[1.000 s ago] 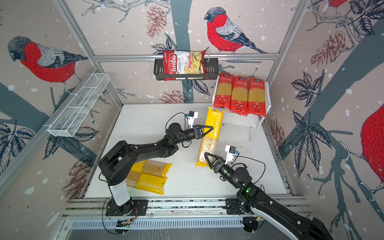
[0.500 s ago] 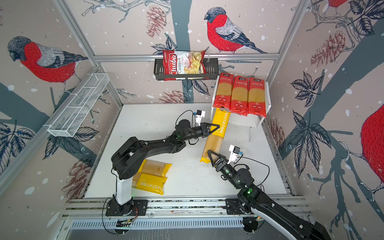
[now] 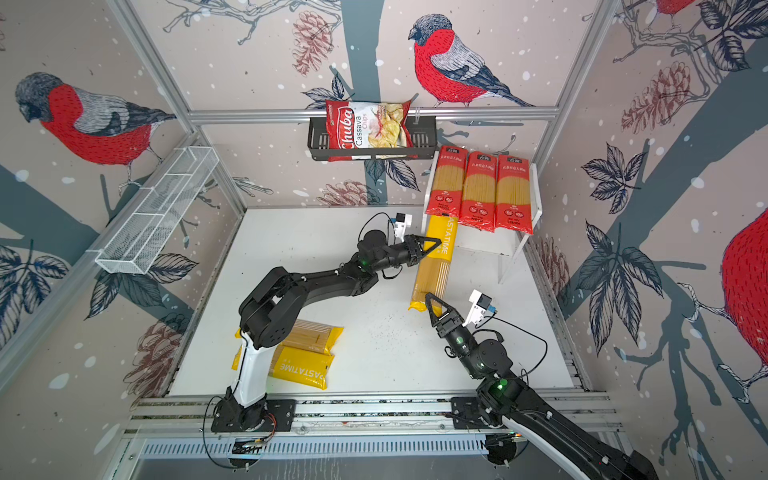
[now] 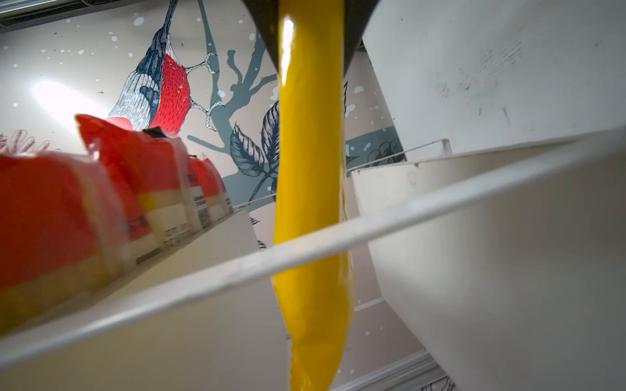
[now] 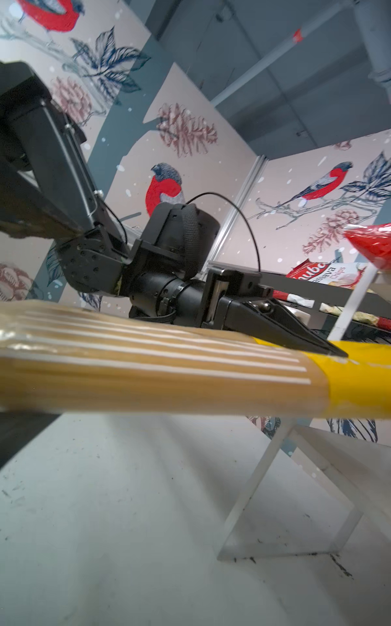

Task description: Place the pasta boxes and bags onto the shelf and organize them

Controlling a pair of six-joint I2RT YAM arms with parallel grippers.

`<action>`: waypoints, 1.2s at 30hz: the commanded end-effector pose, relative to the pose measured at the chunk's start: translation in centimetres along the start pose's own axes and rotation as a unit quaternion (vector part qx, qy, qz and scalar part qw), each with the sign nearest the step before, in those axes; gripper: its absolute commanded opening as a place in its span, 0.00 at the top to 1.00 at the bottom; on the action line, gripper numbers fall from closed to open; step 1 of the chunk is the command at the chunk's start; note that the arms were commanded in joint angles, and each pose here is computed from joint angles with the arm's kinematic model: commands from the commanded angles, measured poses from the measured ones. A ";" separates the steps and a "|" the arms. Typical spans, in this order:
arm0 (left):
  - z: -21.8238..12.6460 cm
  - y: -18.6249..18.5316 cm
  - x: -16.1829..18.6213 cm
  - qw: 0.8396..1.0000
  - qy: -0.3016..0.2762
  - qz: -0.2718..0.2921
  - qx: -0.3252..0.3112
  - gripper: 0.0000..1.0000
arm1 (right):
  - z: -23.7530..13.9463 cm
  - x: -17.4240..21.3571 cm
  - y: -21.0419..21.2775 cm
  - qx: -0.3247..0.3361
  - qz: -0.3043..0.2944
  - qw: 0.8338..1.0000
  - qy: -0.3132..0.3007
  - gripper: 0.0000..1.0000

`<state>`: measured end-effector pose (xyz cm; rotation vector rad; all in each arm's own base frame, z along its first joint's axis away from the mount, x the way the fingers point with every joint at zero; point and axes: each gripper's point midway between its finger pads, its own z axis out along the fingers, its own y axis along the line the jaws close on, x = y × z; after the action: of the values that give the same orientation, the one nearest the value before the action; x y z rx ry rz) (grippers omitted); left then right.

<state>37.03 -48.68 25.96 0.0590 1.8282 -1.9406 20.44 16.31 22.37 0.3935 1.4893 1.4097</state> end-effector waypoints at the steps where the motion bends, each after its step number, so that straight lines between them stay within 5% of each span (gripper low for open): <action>1: 0.0 -3.5 -1.7 0.996 -0.051 0.027 0.066 1.00 | -0.9 0.9 -3.8 0.028 0.016 0.999 -0.010 0.32; 15: 1.7 -2.6 -0.7 0.996 -0.057 0.001 0.064 1.00 | 0.1 -2.8 -4.4 0.054 0.054 0.994 -0.077 0.54; 23: 2.5 -1.0 -0.8 0.999 -0.039 -0.004 0.025 1.00 | 1.4 -4.5 -3.7 0.062 0.039 0.992 -0.102 0.80; 36: 0.0 -0.4 -2.4 0.999 -0.043 0.008 -0.003 0.50 | 1.7 -8.4 -4.2 0.090 0.049 0.982 -0.157 0.97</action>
<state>39.55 -48.62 24.81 -0.0906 1.8551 -1.8825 26.73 10.87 20.35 0.7433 1.4618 1.2231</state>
